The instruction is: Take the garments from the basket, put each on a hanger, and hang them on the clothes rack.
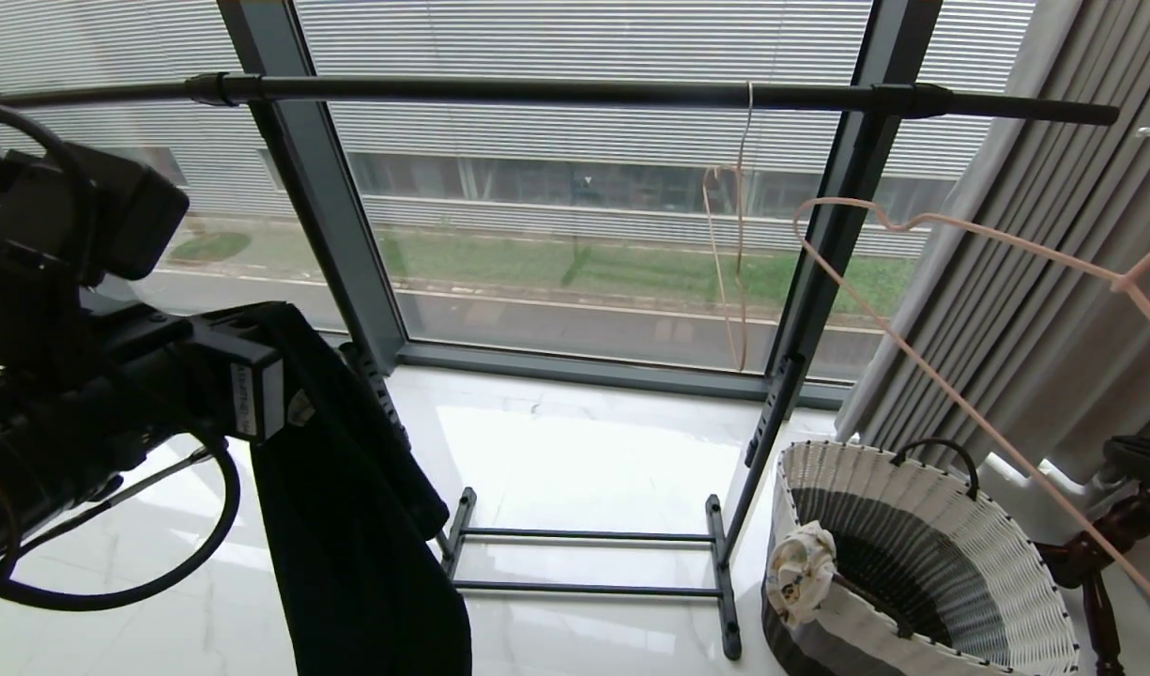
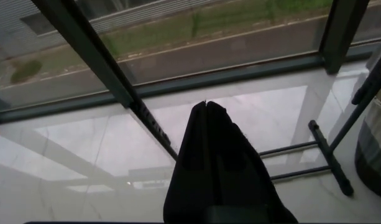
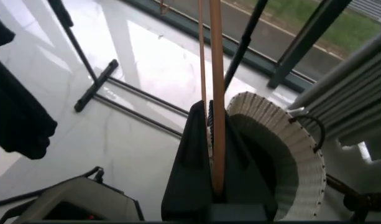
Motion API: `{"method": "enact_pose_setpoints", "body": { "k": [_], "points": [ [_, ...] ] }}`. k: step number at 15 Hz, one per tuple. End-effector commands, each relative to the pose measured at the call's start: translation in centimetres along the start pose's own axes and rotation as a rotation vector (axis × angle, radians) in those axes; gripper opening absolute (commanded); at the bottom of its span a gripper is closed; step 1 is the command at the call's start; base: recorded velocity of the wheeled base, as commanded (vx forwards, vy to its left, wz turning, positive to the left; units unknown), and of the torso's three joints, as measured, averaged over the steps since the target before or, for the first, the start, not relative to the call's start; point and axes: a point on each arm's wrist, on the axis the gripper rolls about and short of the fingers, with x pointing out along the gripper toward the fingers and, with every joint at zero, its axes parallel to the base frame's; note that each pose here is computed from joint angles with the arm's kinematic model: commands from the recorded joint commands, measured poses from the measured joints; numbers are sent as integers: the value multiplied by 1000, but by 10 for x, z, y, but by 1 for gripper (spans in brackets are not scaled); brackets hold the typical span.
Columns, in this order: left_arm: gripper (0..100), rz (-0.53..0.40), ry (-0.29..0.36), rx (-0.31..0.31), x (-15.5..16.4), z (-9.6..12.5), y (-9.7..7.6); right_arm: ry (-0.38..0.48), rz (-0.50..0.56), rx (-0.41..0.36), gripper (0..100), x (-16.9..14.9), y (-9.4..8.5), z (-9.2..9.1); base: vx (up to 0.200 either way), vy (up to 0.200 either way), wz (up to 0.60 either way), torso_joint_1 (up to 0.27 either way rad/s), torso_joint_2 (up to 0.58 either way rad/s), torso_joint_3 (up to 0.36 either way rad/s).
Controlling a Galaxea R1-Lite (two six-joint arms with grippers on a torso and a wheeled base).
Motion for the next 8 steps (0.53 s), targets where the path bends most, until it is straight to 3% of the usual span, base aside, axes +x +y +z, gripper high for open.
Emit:
{"method": "enact_pose_setpoints", "body": {
  "k": [1, 5, 8],
  "points": [
    [0, -59, -37, -39, 35, 30, -22, 27, 222, -82, 0, 8, 25, -1, 0, 0, 0, 0, 0, 0],
    [0, -58, -49, -83, 78, 48, -39, 25, 411, -137, 0, 28, 63, 2, 0, 0, 0, 0, 0, 0],
    [0, -86, -69, -131, 80, 55, -48, 35, 491, -166, 0, 38, 85, 0, 0, 0, 0, 0, 0, 0]
  ]
}}
